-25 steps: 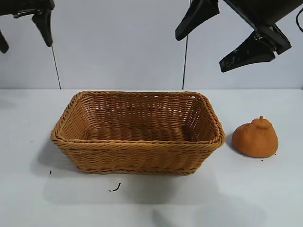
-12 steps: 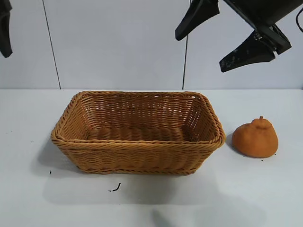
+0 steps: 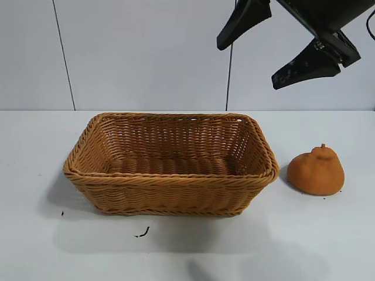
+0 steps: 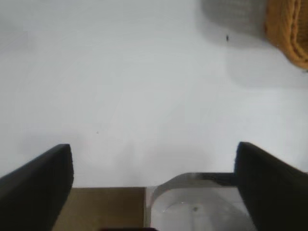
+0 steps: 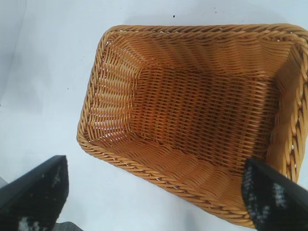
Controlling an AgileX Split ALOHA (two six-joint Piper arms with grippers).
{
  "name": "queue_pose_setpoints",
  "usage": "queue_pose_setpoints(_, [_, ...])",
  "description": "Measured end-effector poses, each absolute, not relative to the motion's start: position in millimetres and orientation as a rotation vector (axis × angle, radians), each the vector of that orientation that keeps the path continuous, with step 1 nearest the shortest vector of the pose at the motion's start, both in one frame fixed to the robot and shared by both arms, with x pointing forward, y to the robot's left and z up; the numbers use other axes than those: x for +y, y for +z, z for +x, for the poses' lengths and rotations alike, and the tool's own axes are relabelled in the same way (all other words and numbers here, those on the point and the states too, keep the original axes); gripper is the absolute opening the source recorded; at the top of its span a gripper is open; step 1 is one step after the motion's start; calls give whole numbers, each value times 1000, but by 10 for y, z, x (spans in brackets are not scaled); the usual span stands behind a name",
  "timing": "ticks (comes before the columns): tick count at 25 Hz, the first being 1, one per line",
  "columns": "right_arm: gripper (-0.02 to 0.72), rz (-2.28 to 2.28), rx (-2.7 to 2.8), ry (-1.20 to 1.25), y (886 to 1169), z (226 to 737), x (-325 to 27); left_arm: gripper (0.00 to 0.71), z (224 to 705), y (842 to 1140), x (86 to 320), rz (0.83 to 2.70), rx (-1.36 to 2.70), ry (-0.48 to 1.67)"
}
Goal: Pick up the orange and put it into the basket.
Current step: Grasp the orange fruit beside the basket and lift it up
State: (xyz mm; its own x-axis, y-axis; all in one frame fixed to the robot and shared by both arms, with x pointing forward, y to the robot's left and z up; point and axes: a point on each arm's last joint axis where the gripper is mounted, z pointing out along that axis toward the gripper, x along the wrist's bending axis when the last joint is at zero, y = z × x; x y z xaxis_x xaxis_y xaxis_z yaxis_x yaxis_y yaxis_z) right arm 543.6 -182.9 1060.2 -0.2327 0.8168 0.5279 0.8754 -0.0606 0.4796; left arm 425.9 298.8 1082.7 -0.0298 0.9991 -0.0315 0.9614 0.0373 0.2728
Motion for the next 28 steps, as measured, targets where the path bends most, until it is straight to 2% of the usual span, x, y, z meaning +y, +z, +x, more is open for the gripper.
queue_pose_setpoints(6, [696, -1897, -2099, -1180, 10602, 5436, -1829, 651, 3432, 10746, 2997, 1918, 1976, 448])
queue_pose_setpoints(14, [696, -1897, -2099, -1180, 10602, 5436, -1829, 651, 2770, 10531, 3000, 1693, 1742, 735])
queue_pose_setpoints(24, [696, -1894, -2099, -1177, 10601, 5433, -1828, 650, 2350, 10527, 2999, 1525, 1564, 902])
queue_pose_setpoints(28, [696, -1880, -2154, -1174, 10646, 5449, -1838, 650, 2330, 10527, 2999, 1516, 1555, 910])
